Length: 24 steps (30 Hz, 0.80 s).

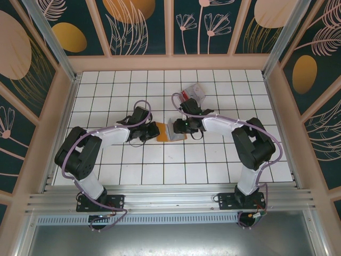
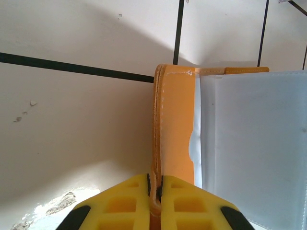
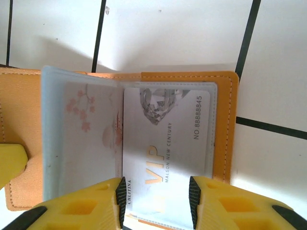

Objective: Put the credit cards into the card holder

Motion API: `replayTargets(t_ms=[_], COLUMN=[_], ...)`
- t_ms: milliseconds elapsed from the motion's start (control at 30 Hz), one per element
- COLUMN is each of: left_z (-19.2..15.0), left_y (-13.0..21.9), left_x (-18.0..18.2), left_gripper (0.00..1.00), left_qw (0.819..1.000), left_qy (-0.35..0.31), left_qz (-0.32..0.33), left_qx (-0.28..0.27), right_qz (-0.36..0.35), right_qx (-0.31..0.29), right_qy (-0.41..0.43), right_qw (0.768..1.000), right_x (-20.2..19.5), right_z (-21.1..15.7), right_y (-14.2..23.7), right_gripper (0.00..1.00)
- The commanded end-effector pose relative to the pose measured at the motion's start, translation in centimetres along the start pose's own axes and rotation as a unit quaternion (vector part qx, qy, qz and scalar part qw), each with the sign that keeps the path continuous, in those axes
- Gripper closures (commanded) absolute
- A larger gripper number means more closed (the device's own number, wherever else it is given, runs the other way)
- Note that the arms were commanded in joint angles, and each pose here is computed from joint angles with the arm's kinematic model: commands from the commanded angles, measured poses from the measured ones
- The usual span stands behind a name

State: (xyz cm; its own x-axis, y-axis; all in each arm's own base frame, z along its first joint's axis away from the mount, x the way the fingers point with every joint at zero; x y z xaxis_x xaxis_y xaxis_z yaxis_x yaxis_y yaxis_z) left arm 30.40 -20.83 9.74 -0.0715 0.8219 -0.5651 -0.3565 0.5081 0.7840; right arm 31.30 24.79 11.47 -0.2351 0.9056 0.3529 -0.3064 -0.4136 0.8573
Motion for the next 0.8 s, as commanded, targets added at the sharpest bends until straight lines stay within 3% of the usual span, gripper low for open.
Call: replayTargets(t_ms=[0,767], left_z=[-0.1,-0.2], left_y=[-0.1,-0.2], left_x=[0.0,-0.1], left_gripper=[1.00,1.00], left_qw=[1.000,1.000], left_qy=[-0.005,-0.006], left_qz=[-0.005,-0.014], left_qx=[0.000,-0.001], right_qz=[-0.035,-0.136], right_qx=[-0.020,-0.019], right_qy=[0.024,0.097], right_qw=[0.999,0.986], right_x=[0.4,1.6], right_z=[0.9,1.7], right_y=[1.6,0.7], right_gripper=[0.58,0.58])
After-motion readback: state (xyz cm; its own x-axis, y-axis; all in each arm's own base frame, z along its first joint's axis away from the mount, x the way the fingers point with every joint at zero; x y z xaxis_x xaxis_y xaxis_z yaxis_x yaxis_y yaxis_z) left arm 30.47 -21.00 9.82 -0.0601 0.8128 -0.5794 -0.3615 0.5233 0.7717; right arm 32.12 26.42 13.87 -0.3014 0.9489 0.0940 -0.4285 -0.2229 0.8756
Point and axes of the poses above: each hand's point on the last joint's axis, 136 mm out from that joint toward the fingers, its own y axis back along the fingers, its own x axis along the line the jaws close on, z = x × y, the point moved 7 cm from there along y, back along the fingers, and after that the axes turned 2 degrees about -y, right-handed, at the moved point
